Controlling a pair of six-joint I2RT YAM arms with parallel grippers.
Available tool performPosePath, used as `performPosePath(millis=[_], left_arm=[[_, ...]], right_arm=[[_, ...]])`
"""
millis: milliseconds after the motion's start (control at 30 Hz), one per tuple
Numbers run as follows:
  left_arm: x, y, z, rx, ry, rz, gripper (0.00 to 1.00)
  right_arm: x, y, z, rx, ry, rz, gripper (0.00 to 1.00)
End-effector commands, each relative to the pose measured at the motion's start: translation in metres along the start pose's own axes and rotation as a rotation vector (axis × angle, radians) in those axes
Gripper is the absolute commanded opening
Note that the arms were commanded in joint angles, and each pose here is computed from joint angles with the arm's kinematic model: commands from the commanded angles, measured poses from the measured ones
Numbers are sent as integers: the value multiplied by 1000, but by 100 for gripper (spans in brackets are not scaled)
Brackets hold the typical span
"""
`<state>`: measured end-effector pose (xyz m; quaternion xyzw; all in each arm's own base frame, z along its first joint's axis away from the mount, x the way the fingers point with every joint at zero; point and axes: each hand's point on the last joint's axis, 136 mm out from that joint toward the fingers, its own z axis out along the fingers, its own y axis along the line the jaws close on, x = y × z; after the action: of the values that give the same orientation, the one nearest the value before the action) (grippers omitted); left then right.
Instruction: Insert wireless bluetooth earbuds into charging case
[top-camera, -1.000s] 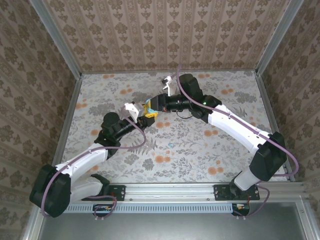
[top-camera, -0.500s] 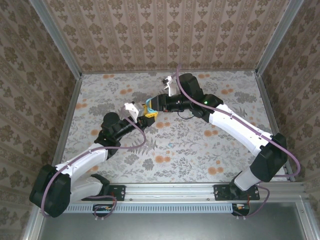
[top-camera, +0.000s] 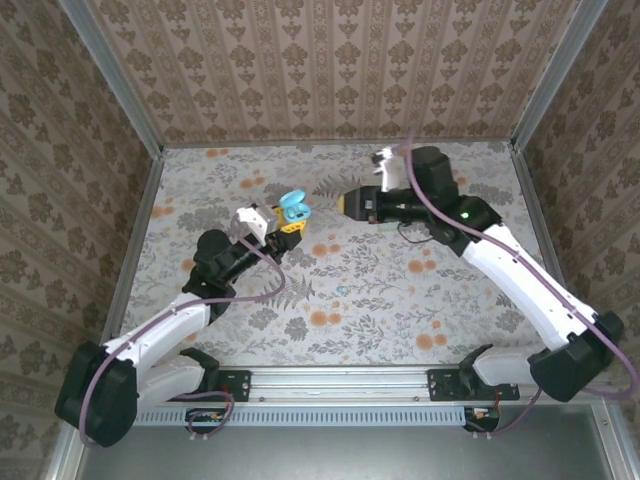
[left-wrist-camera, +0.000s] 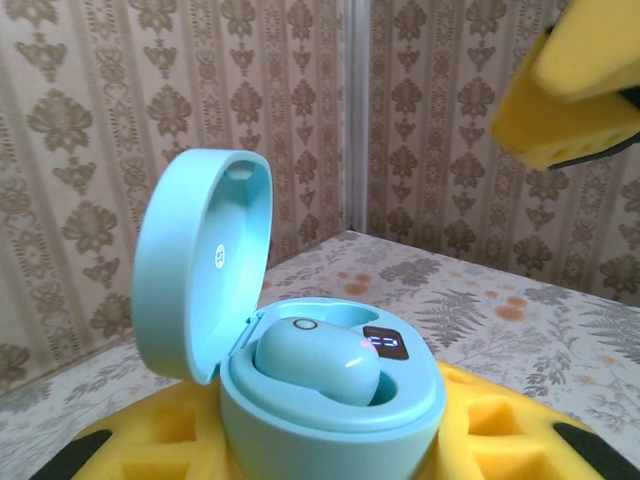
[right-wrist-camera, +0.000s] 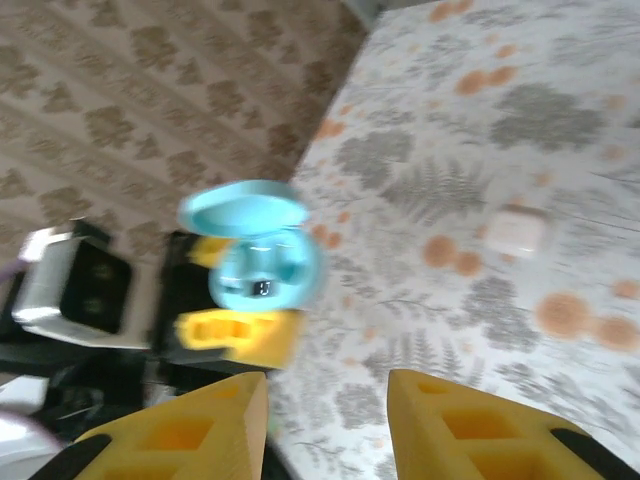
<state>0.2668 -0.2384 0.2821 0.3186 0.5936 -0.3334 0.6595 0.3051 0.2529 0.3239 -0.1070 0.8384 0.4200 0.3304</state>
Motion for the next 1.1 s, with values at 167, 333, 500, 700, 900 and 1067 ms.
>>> performPosePath(millis=[167,333,500,700,900,1067], left_arm=[[-14,8,-29,-80,-30,1,26],[-16,6,-35,-84,-32,-2,26],[-16,6,-36,-82,-32,-6,26],[-17,6,-33,-77,-31,-5,26],[-20,6,-31,-69,-32,-6,27],[-20,7,-29,-66,-31,-12,27]], right_arm=[[141,-116,61,212,562,166,37],[183,-139,90,280,684,243,38],[208,-147,106,294,764,259,35],[230,-154,115,308,831,265,35],[236,-163,111,350,845,246,30],[236,-178,104,372,814,283,27]])
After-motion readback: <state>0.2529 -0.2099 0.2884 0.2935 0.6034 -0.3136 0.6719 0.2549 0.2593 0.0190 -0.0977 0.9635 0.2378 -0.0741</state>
